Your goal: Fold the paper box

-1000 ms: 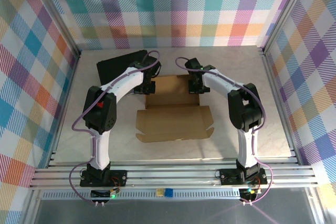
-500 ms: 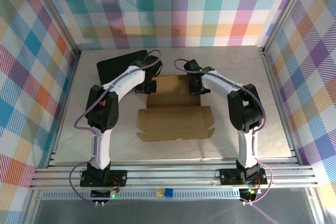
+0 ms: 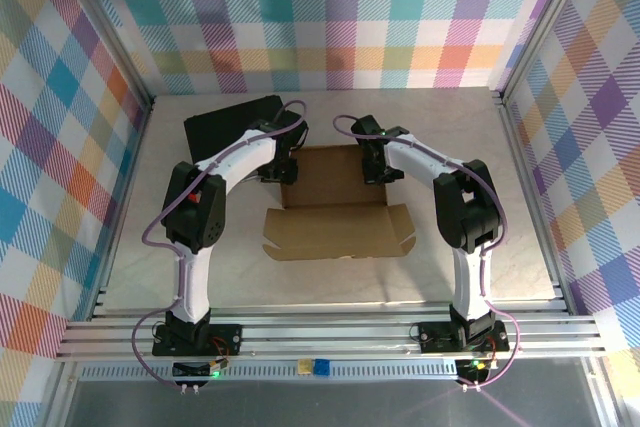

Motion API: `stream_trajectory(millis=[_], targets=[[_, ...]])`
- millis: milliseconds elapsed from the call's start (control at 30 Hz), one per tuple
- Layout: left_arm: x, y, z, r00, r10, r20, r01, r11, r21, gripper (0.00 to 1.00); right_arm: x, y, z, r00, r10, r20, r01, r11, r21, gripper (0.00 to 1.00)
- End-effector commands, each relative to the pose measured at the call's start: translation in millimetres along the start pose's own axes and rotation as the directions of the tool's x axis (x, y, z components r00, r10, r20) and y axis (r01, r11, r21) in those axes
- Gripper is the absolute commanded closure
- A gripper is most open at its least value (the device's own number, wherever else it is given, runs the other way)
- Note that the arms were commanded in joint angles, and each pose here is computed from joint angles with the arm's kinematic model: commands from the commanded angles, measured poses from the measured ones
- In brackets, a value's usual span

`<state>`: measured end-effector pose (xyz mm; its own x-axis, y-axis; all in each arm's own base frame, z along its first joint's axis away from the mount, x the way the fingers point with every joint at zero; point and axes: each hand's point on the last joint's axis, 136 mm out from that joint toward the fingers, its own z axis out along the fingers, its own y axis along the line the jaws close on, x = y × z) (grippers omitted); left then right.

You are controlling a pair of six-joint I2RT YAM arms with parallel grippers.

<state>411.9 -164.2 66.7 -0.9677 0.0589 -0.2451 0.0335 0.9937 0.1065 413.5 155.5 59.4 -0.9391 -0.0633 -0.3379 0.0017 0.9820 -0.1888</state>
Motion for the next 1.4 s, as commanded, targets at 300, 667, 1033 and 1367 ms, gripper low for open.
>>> stream_trajectory(millis=[300,667,1033,1367], targets=[[13,5,-6,0.999,-0.032,-0.029,0.033,0.999,0.029,1.00,14,-2,6,0.997,-0.022,-0.078,0.019,0.999,-0.033,0.94],[10,9,-7,0.999,-0.033,-0.030,0.033,0.999,-0.003,1.00,20,-1,-24,0.999,0.019,-0.043,-0.027,0.982,-0.185,0.56],[10,7,-6,0.999,-0.032,-0.042,0.033,0.999,0.004,1.00,42,8,2,0.992,0.047,-0.121,-0.069,0.979,-0.191,0.65],[6,5,-8,0.999,-0.024,-0.037,0.024,1.000,0.009,1.00,25,0,10,0.996,0.052,-0.072,-0.060,0.992,-0.112,0.97]])
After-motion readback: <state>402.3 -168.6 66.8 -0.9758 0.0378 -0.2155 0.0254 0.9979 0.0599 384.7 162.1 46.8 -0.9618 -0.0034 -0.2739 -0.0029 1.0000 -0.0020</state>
